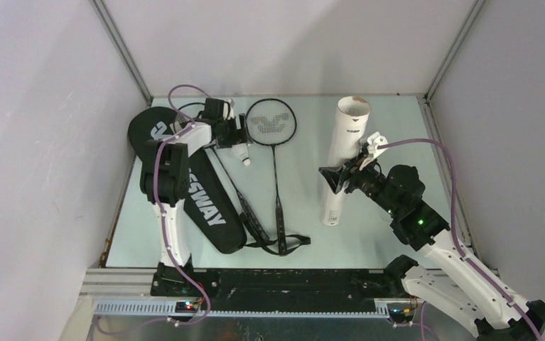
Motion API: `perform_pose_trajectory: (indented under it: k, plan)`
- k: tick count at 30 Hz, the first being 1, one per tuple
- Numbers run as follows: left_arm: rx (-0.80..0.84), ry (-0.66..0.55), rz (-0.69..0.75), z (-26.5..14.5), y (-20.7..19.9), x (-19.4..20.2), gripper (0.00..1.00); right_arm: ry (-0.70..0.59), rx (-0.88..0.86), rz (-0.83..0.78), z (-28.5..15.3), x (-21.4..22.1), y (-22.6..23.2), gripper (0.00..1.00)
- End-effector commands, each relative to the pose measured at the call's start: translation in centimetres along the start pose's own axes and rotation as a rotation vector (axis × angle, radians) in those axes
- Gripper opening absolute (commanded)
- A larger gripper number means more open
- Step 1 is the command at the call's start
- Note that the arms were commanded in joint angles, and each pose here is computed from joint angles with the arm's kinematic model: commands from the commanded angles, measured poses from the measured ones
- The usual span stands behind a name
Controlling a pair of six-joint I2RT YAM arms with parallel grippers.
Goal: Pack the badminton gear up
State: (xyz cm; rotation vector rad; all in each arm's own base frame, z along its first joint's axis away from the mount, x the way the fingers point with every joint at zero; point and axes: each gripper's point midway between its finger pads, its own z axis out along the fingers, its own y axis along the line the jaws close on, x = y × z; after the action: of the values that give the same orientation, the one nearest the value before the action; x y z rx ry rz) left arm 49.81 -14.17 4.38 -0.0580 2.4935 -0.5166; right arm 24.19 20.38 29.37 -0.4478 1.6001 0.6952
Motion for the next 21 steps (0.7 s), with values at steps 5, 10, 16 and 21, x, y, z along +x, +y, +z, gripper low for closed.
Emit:
perform_pose_trajectory:
  k: [5, 10, 16, 21]
  plan:
    - [0.139, 0.016, 0.023, -0.9, -2.5, 1.2, 0.67, -0.056, -0.019, 0.001, 0.2, -1.7, 0.3, 0.49]
    - [0.142, 0.027, 0.038, -1.7, -3.0, 2.6, 0.62, -0.055, -0.018, 0.004, 0.2, -1.7, 0.2, 0.49]
    - [0.119, 0.020, 0.039, -3.1, -3.5, 4.1, 0.58, -0.059, -0.026, 0.008, 0.2, -1.8, 0.3, 0.49]
    - [0.051, 0.008, 0.057, -4.4, -3.6, 5.4, 0.57, -0.058, -0.028, 0.010, 0.2, -1.8, 0.4, 0.49]
